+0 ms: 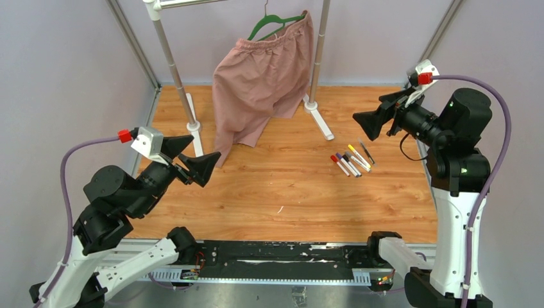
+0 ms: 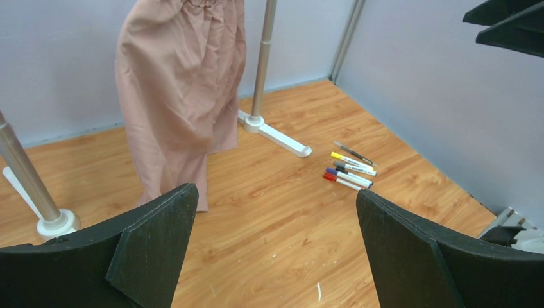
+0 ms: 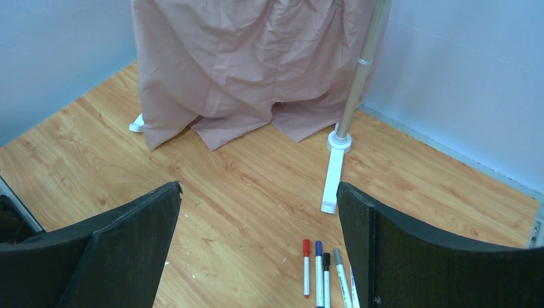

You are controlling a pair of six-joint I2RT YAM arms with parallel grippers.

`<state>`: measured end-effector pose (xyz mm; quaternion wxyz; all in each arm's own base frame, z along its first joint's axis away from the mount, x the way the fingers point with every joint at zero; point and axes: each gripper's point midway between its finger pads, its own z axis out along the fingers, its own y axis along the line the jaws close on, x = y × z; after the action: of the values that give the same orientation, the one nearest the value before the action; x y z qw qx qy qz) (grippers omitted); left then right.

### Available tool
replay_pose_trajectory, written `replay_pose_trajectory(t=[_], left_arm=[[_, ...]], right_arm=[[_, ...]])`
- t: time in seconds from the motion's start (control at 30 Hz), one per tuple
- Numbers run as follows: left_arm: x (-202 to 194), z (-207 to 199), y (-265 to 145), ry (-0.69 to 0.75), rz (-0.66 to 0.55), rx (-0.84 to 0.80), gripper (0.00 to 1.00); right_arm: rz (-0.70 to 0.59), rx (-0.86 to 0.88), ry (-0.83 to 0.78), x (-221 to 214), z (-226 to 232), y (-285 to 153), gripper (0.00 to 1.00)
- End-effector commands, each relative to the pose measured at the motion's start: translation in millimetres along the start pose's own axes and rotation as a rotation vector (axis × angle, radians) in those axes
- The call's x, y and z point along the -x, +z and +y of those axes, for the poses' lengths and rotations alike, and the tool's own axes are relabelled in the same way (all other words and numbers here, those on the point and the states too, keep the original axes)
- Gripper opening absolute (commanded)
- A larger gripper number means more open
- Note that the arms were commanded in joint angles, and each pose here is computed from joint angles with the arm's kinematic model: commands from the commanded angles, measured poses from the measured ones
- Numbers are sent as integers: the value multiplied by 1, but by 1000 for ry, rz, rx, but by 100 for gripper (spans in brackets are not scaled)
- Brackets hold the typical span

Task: Insert the pens into the pen caps
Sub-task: Reset both arms

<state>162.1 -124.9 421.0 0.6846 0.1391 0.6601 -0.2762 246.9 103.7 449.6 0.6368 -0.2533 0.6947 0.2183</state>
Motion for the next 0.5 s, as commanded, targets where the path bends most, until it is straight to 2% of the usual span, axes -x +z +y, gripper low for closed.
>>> replay_pose_trajectory(t=[0.0,0.47], left_arm=[[-3,-3,0,15,-8,-25,100],[-15,-3,8,32,11,-24,100]], right_arm=[[7,1,45,-4,0,-2,96],[17,-15,53,-12,-6,-1,96]])
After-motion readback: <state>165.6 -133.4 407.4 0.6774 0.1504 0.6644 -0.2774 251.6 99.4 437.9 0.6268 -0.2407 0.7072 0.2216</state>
